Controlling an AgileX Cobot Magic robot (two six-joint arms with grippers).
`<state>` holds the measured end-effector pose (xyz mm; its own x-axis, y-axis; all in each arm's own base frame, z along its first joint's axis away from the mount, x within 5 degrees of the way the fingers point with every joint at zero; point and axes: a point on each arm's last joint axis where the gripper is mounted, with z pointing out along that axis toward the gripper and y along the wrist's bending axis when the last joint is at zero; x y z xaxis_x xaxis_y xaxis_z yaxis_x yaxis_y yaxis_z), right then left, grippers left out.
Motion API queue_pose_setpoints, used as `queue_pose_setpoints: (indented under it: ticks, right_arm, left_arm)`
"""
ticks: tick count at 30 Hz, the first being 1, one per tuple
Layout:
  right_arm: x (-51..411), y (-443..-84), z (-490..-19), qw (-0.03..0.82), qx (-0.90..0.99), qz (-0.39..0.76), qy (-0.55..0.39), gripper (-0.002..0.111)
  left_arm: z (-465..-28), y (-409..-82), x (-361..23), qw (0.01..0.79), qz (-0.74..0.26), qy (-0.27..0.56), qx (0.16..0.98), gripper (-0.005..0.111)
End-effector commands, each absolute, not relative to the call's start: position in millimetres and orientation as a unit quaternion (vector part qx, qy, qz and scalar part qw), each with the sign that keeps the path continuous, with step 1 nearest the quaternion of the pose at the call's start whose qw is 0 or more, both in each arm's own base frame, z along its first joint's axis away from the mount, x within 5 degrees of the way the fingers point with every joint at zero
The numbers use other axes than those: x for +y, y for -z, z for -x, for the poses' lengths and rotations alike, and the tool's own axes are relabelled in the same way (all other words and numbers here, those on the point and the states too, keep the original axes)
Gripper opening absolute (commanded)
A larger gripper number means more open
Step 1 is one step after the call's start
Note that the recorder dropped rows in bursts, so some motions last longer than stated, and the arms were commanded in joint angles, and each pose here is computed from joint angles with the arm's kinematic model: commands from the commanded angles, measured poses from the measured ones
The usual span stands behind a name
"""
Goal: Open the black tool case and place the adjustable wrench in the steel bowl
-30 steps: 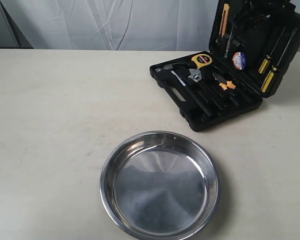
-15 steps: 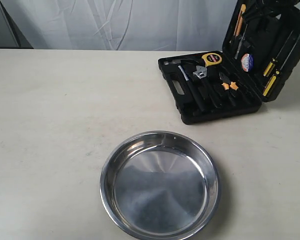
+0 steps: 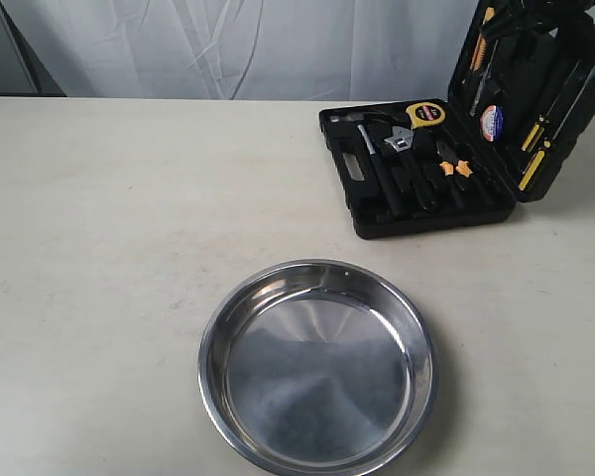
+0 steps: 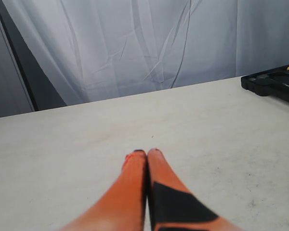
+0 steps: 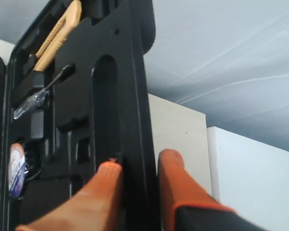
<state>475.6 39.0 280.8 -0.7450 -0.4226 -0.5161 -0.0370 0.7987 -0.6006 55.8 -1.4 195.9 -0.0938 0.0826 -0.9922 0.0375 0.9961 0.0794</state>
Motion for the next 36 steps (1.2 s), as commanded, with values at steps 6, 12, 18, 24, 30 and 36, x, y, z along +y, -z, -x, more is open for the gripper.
queue_pose_setpoints:
  ticks: [6,12,18,24,30,36]
  right_arm:
    - [34,-295,-473,0.35,0.88,0.117,0.3,0.066]
    - [33,-299,-471,0.357,0.881,0.098,0.296,0.066]
    - [63,-282,-473,0.36,0.921,0.103,0.108,0.032]
    - [92,-223,-488,0.322,0.935,0.15,0.002,0.003]
    - [127,-182,-486,0.279,0.916,0.277,-0.079,0.003]
    - [129,-181,-464,0.182,0.905,0.366,-0.116,0.003]
  left_arm:
    - [-56,-197,-2,0.673,-0.041,-0.014,0.738,0.0]
    - [-56,-197,-2,0.673,-0.041,-0.014,0.738,0.0]
    - [-56,-197,-2,0.673,-0.041,-0.014,0.738,0.0]
    - [-56,-197,-2,0.673,-0.041,-0.014,0.738,0.0]
    - [-56,-197,-2,0.674,-0.041,-0.014,0.738,0.0]
    - [-56,-197,-2,0.674,-0.041,-0.014,0.738,0.0]
